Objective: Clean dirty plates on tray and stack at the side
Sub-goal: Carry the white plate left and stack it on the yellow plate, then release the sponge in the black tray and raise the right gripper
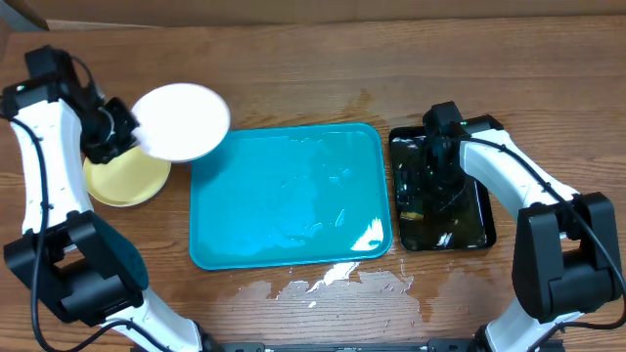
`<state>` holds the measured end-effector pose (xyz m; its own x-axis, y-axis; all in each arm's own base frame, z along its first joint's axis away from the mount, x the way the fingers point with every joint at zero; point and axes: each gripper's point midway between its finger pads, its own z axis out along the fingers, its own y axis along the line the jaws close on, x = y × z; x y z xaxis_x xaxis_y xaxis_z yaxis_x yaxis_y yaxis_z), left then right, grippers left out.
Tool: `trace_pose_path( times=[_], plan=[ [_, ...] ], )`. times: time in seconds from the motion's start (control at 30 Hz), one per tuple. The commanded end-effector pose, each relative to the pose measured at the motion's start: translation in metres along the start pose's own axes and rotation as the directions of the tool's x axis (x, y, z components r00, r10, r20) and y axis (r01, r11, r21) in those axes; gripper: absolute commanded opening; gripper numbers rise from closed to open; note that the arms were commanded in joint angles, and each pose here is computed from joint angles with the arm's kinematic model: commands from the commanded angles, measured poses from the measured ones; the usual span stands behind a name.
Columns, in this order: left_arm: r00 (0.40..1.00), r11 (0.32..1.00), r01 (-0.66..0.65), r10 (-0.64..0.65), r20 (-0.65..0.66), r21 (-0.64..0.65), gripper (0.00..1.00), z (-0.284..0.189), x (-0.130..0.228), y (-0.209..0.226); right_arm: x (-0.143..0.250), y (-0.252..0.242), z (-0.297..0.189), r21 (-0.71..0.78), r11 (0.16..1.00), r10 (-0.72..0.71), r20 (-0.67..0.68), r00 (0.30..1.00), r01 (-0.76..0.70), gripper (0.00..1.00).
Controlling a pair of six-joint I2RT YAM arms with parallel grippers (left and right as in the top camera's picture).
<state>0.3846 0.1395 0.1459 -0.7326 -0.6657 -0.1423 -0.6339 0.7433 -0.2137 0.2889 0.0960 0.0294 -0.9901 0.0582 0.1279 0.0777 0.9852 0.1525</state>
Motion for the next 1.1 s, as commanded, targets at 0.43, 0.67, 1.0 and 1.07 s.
trace_pose_path(
  times=[0.43,0.67,1.0,1.07],
  plan=[
    [0.947,0.939,0.297,-0.266,0.182,-0.173,0.04,-0.034,-0.037,0.105,0.001,0.004,-0.002,-0.010,1.000,-0.004,0.005,1.000,0.004,1.00],
    [0.944,0.937,0.305,-0.272,0.189,-0.171,0.40,-0.035,-0.039,0.108,0.001,0.003,-0.002,-0.010,1.000,-0.004,0.004,1.000,0.004,1.00],
    [0.946,0.944,0.301,-0.277,0.169,-0.136,1.00,-0.033,-0.037,0.099,-0.024,0.004,-0.021,-0.007,1.000,-0.004,0.087,0.996,0.005,1.00],
    [0.946,0.944,0.300,-0.276,0.170,-0.139,1.00,-0.033,-0.037,0.099,-0.039,0.008,-0.030,-0.023,1.000,-0.008,0.142,0.990,0.011,1.00]
  ],
)
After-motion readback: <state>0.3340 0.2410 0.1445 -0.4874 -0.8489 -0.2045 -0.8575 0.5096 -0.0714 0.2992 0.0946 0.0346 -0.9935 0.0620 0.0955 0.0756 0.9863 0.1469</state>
